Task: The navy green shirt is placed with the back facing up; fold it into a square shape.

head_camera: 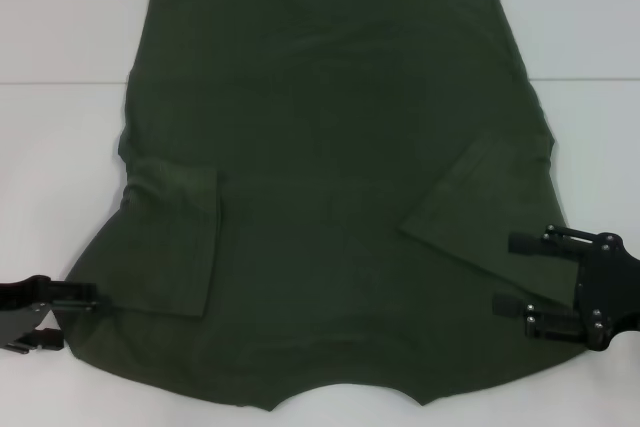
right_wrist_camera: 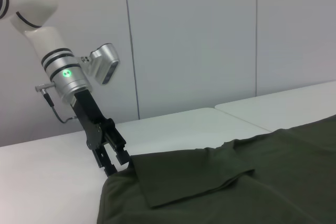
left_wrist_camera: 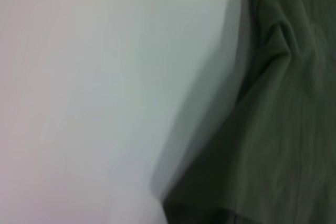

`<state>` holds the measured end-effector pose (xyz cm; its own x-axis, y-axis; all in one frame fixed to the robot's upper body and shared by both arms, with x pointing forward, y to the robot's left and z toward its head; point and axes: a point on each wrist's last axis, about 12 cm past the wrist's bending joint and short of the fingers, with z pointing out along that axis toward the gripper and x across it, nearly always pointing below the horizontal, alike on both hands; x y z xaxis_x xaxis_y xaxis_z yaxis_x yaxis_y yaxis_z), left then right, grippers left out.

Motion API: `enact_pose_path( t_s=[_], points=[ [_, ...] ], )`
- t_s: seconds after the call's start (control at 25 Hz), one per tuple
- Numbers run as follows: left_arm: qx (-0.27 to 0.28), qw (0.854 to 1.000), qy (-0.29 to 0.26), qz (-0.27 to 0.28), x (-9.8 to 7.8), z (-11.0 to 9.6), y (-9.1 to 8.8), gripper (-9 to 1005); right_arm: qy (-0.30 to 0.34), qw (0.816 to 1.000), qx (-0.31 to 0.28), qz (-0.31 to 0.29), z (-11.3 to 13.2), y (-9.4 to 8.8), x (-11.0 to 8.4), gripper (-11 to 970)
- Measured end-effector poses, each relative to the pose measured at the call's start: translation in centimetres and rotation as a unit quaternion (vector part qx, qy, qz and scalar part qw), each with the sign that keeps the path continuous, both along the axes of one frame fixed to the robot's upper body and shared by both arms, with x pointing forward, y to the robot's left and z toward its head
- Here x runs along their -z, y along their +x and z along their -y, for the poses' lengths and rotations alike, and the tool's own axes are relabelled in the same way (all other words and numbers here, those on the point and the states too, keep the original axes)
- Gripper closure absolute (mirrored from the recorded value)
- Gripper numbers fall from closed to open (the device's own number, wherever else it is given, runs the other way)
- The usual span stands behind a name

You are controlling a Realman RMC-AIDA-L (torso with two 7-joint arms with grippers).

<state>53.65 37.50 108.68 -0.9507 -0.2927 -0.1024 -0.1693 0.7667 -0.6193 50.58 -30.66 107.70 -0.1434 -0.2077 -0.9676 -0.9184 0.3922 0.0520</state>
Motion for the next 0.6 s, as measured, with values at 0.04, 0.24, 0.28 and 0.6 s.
enact_pose_path(
  t_s=[0.04,0.24,0.28,0.6],
  points=[
    [0.000,1.000,0.000,0.000,0.0,0.0,0.0,61,0.000,1.000,0.000,0.000,0.0,0.0,0.0,169],
    [0.006,1.000,-0.012,-0.001,0.2,0.9,0.4,61,0.000,1.000,0.000,0.000,0.0,0.0,0.0,169],
    [0.007,1.000,-0.014,-0.001,0.3,1.0,0.5,61,0.001,1.000,0.000,0.000,0.0,0.0,0.0,169],
    [0.010,0.999,-0.034,0.009,0.3,2.4,1.3,95,0.001,1.000,0.000,-0.001,0.0,-0.1,0.0,170]
  ],
)
